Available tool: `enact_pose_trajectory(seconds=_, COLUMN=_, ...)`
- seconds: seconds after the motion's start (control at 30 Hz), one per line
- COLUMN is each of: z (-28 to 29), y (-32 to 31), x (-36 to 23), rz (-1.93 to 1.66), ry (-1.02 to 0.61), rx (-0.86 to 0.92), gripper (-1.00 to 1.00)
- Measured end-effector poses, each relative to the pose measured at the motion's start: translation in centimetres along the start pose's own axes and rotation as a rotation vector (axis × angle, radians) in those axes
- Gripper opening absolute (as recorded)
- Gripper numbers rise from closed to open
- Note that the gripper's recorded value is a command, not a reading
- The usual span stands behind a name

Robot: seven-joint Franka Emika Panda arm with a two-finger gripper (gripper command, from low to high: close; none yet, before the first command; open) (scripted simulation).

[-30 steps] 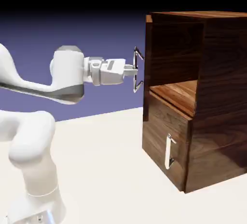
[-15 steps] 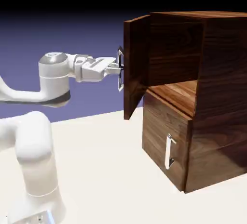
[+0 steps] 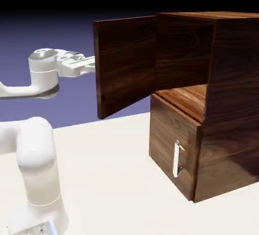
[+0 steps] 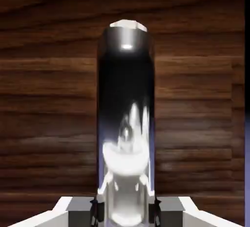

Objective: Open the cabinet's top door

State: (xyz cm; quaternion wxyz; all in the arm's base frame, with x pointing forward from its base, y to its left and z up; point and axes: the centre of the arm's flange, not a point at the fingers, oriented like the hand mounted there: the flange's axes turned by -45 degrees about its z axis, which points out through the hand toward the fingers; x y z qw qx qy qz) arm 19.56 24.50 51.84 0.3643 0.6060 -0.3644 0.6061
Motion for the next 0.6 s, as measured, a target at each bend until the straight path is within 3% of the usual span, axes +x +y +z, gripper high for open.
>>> enact_pose_trajectory(seconds=0.57, z=-10.7, y=-8.6, x=0.0, rz=0.000, ry=0.000, rx=-0.424, gripper=-1.00)
enact_pose_trajectory(seconds=0.6, z=-10.8, y=-8.7, x=0.0, rz=0.000, ry=0.000, rx=-0.430, gripper=1.00)
